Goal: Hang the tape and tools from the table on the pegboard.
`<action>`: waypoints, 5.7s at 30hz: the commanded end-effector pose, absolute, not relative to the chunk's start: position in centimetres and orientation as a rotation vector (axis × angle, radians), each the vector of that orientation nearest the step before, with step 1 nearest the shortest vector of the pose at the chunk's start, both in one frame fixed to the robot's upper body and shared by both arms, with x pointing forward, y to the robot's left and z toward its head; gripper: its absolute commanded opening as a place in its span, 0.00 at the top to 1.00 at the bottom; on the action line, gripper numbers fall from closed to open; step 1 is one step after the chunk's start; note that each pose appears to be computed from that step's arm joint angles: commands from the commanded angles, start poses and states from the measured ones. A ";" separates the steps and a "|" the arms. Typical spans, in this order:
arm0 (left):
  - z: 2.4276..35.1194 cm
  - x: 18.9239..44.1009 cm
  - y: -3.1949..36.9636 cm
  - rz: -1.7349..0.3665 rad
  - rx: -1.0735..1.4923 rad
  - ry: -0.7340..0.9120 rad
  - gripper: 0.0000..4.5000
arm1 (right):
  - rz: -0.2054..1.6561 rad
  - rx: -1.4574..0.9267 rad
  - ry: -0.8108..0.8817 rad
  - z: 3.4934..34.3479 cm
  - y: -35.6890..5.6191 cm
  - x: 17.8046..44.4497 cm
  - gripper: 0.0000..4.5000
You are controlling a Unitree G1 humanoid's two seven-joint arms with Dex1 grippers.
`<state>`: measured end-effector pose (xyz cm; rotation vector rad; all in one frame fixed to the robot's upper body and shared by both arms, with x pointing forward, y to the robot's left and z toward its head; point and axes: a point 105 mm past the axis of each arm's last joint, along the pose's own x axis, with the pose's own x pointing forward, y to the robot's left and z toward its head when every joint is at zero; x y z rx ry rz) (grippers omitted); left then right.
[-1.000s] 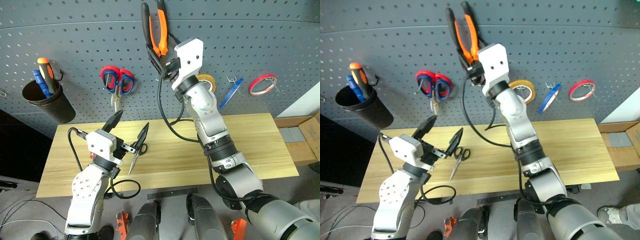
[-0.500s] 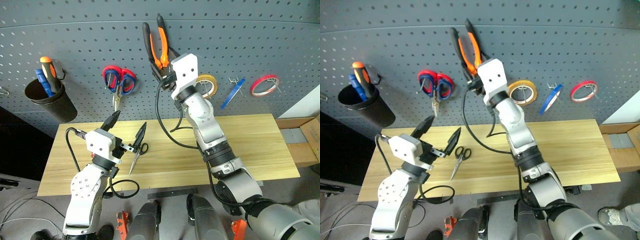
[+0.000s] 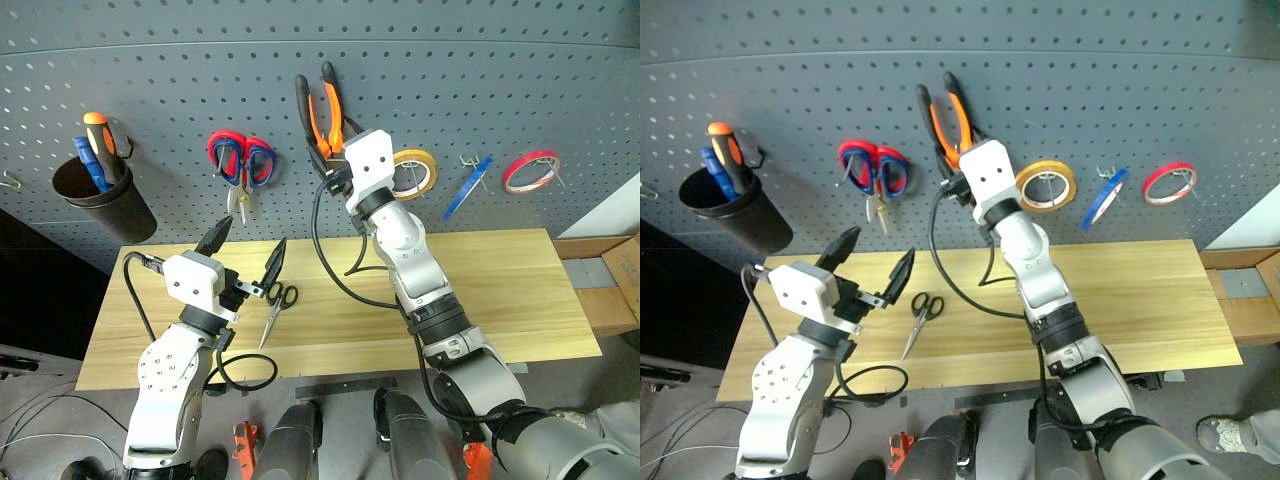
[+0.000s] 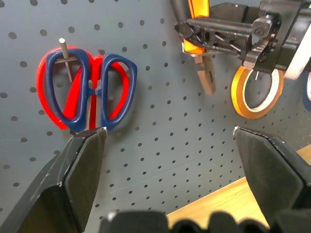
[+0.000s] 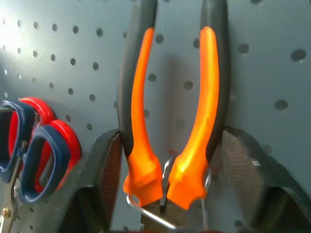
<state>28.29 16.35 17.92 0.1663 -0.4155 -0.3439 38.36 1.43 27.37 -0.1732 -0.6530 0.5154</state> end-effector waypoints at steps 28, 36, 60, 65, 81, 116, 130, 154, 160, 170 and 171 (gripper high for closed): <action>7.7 28.4 17.5 -0.336 0.140 0.029 0.00 | 1.243 -0.142 0.254 12.2 -7.1 26.3 0.00; 3.1 28.7 17.4 -0.326 0.143 0.369 0.00 | 1.032 -0.223 0.145 9.7 -6.8 29.9 0.00; 0.0 31.2 18.0 -0.287 0.277 0.600 0.00 | 1.219 -0.373 0.158 7.9 -6.3 26.4 0.00; -0.4 31.5 17.8 -0.291 0.289 0.627 0.00 | 1.159 -0.398 0.115 8.2 -6.8 27.4 0.00; -2.2 31.5 18.3 -0.262 0.320 0.739 0.72 | 1.112 -0.396 0.097 8.5 -6.8 28.1 0.00; 14.4 26.0 16.6 -0.244 0.580 -0.405 0.99 | 1.147 -0.432 0.055 9.4 -6.7 30.4 0.00; 16.2 28.3 18.0 -0.091 0.476 -0.446 0.99 | 1.131 -0.419 -0.036 11.8 -6.0 31.6 0.00; 16.3 32.1 17.4 -0.047 0.433 -0.449 0.99 | 1.149 -0.273 -0.262 19.8 -4.6 30.6 0.00; 15.9 32.2 17.6 -0.043 0.441 -0.433 0.99 | 1.144 -0.231 -0.352 23.3 -4.1 30.3 0.00; 14.5 32.5 17.7 -0.024 0.441 -0.372 0.99 | 1.123 -0.304 -0.340 22.6 -3.9 30.7 0.00; 14.3 32.5 17.7 -0.022 0.439 -0.367 0.99 | 1.122 -0.304 -0.342 22.6 -3.8 30.7 0.00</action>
